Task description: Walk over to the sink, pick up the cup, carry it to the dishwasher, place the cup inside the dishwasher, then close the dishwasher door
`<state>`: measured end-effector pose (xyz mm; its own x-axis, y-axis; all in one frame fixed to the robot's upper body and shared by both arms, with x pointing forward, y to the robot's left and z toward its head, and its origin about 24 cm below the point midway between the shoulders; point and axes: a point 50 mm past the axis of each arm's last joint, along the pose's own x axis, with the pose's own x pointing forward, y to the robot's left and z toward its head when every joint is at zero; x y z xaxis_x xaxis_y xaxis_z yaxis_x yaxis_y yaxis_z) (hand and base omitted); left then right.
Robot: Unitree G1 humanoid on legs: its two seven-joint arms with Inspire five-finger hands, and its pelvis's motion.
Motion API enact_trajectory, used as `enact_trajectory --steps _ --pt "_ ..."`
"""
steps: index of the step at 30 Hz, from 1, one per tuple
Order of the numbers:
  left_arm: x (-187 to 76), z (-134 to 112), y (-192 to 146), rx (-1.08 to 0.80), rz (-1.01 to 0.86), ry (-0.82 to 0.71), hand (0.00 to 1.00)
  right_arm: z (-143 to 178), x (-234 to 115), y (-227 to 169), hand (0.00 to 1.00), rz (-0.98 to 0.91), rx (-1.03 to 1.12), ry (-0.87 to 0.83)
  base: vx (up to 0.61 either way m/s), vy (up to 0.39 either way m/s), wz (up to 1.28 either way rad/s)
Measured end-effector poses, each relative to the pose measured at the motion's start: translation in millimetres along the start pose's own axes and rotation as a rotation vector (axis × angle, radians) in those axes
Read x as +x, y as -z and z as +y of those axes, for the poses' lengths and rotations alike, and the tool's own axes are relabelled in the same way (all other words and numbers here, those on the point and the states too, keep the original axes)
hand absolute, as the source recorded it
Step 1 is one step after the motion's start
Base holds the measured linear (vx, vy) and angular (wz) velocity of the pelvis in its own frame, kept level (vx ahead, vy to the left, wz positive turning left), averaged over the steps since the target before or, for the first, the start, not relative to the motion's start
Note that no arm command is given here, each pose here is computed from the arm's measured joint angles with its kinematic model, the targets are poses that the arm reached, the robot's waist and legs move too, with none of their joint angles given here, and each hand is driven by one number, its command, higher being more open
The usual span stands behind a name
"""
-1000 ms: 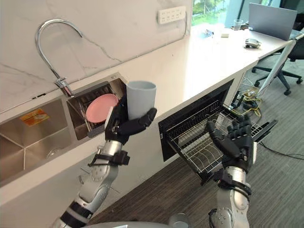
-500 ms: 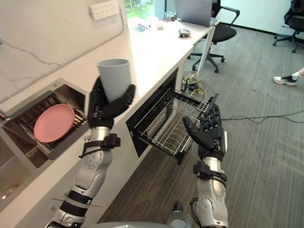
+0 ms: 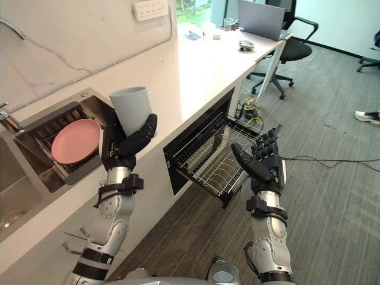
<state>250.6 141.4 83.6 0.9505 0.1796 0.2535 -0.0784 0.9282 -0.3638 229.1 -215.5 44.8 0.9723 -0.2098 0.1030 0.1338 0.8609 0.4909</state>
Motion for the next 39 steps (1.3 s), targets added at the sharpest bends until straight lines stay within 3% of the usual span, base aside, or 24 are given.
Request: enact_trajectory --steps 9,16,24,39 --pt "-20 -27 4 -0.054 0.026 0.102 0.00 10 -14 -3 1.00 0.021 -0.006 -0.027 0.08 -0.054 0.34" --pt "-18 -19 0 -0.058 0.015 0.138 0.00 21 -15 3 1.00 0.026 0.042 -0.040 0.05 0.043 -0.02" --pt "-14 -40 -2 -0.080 -0.003 0.218 0.00 23 -14 -1 1.00 0.007 0.053 -0.059 0.02 -0.023 0.05" --pt "-11 -46 -3 -0.078 -0.003 0.216 0.00 45 -17 3 1.00 0.038 0.170 -0.265 0.01 -0.010 0.05"
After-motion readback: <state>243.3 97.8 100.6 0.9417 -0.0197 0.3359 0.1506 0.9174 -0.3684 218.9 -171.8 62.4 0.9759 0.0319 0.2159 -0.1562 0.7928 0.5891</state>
